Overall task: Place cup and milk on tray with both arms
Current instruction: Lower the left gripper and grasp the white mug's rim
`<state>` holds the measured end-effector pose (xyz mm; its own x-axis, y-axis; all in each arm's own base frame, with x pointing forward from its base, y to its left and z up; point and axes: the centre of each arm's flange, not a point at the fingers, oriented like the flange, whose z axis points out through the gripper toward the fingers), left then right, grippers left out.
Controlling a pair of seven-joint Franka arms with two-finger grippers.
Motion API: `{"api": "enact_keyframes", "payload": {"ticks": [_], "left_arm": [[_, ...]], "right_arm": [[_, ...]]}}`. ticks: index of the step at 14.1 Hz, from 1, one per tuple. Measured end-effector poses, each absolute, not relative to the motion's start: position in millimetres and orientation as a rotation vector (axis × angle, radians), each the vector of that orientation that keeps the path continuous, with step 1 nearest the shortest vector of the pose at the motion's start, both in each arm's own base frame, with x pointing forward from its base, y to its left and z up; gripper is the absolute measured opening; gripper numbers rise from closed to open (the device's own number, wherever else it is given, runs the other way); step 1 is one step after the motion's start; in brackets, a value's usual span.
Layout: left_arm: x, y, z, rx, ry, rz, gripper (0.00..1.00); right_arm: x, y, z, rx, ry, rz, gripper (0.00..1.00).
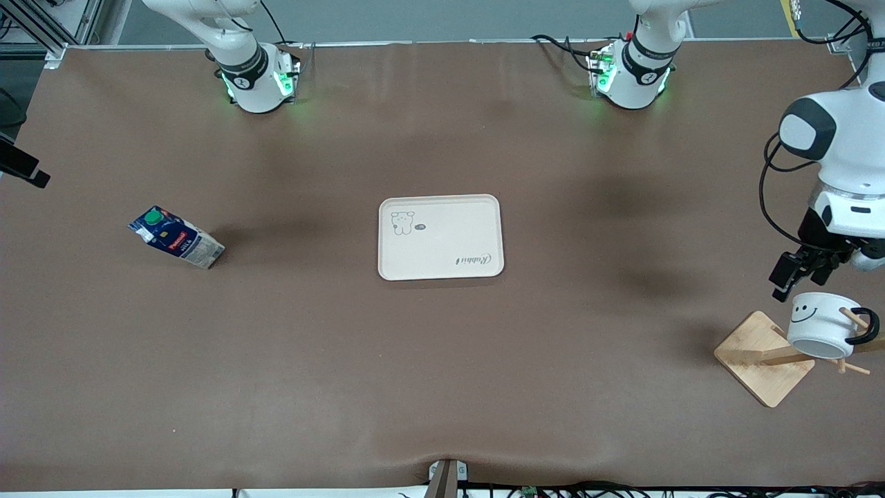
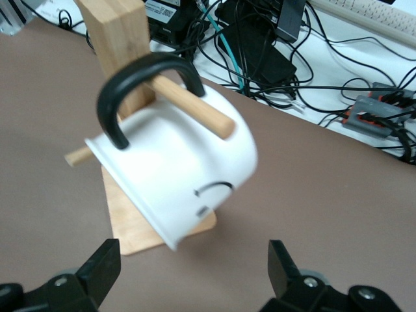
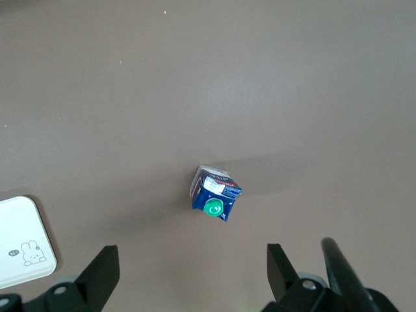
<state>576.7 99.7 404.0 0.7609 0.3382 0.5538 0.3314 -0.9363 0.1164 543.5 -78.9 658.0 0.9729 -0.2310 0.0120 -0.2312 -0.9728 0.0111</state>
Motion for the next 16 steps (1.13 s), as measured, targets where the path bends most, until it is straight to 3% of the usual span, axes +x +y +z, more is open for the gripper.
{"api": "enact_keyframes", "payload": {"ticks": [5, 7, 9, 14, 16], "left_arm": [[589.0, 111.0, 410.1, 2.946, 0.526, 0.964, 1.0], [595.1, 109.5, 410.4, 2.942, 0.518, 0.971, 0.95], [600.8, 108.2, 404.6, 2.941, 0.511, 0.968, 0.77], [606.6, 105.7, 391.0, 2.943, 0.484, 0.974, 0.62], [608.3, 97.1, 391.6, 2.942, 0.457, 0.974, 0.39]], "right_arm": [[544.2, -77.1, 658.5, 3.109, -0.359, 0.023, 1.0], [544.2, -76.9, 658.5, 3.109, -0.358, 0.023, 1.0], [544.4, -76.9, 658.2, 3.109, -0.358, 0.023, 1.0], [548.0, -75.6, 652.4, 3.109, -0.354, 0.006, 1.0], [550.2, -76.2, 648.5, 3.109, -0.355, -0.005, 1.0]]}}
